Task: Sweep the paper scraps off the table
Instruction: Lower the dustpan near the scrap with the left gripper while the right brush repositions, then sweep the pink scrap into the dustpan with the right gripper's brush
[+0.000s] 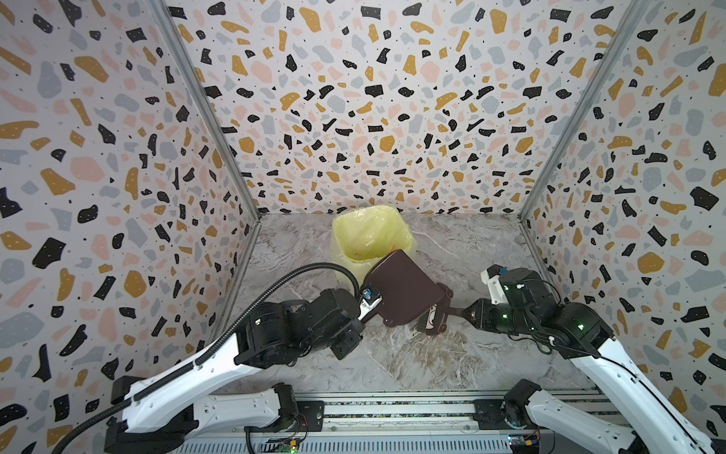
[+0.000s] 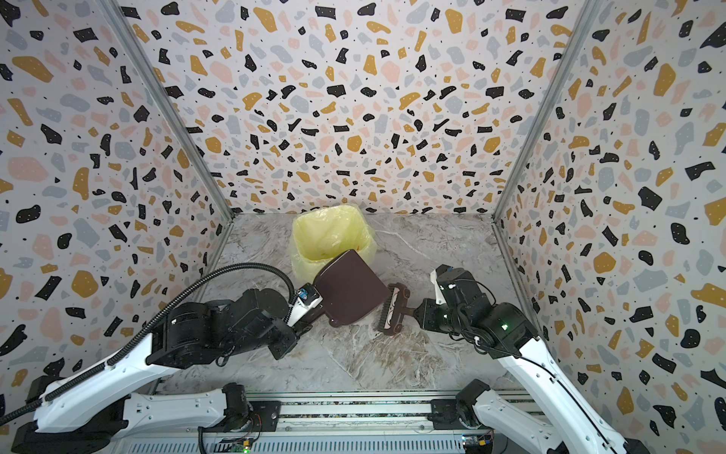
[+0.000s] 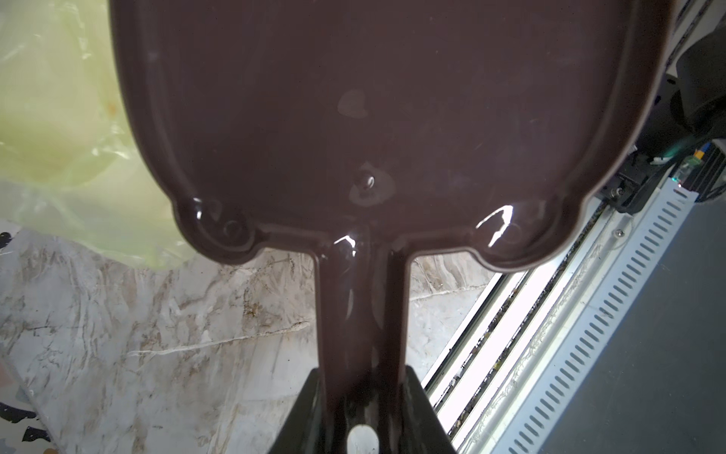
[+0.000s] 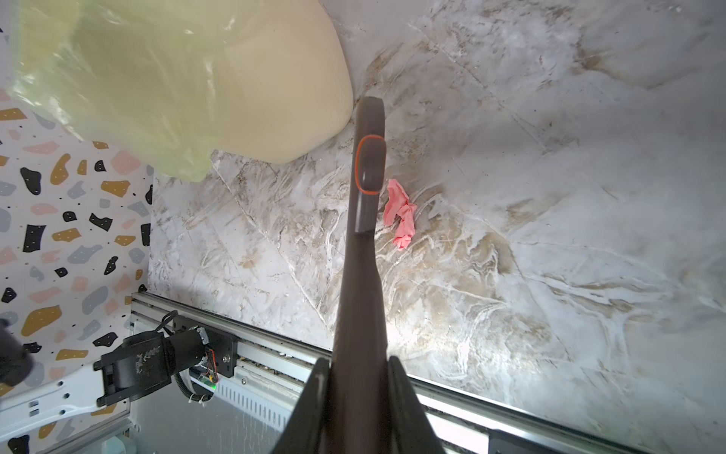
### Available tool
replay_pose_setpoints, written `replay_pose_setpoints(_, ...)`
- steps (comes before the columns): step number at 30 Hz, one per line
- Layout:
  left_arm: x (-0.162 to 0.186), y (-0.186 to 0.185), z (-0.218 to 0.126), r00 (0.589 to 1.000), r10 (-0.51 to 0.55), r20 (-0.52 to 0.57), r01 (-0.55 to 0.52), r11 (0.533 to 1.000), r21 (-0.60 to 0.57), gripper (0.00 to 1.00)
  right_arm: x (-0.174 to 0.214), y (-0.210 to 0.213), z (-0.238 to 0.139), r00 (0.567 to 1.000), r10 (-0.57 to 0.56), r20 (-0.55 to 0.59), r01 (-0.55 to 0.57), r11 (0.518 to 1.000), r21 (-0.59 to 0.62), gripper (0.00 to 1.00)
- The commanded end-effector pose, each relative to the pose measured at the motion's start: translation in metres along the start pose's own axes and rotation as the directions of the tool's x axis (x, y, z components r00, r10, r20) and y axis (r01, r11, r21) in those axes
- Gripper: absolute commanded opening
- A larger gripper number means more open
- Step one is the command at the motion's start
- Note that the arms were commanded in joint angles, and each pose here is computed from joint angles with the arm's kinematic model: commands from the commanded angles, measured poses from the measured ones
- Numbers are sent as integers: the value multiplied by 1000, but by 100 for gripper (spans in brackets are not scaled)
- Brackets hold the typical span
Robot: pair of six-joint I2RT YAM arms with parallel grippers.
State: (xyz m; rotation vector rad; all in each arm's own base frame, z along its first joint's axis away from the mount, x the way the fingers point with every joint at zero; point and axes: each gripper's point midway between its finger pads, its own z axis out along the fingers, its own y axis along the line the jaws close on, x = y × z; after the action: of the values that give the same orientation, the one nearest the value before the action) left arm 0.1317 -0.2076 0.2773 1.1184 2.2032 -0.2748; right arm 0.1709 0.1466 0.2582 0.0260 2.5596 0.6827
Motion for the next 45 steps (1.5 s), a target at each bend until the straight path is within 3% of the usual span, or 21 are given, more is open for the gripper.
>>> replay_pose_setpoints(1, 8, -14, 9, 999, -2, -35, 3, 1000, 30, 0, -7, -21, -22, 999, -29, 18, 26, 988, 152, 0)
replay_pose_setpoints(4, 23, -25, 19, 995, 24, -92, -20, 998, 53, 0, -14, -33, -33, 998, -66, 13, 60, 965, 256, 0)
replay_pose_setpoints(15, 81, -48, 62, 947, 121, -297, -99, 991, 87, 0, -41, -27, -12, 975, -207, -78, 221, 909, 354, 0)
replay_pose_setpoints(27, 106, -51, 100, 875, 182, -449, -176, 983, 56, 0, -56, 8, 29, 885, -410, -221, 465, 810, 358, 0)
replay_pose_setpoints(33, 112, -54, 116, 858, 184, -479, -183, 982, 48, 0, -56, 12, 39, 856, -449, -258, 516, 782, 350, 0)
replay_pose_setpoints(38, 102, -65, 135, 880, 181, -439, -170, 983, 63, 0, -59, 13, 38, 842, -471, -261, 538, 768, 348, 0)
replay_pose_setpoints(45, 107, -64, 157, 854, 198, -481, -204, 978, 41, 0, -54, 14, 38, 833, -482, -272, 551, 768, 326, 0)
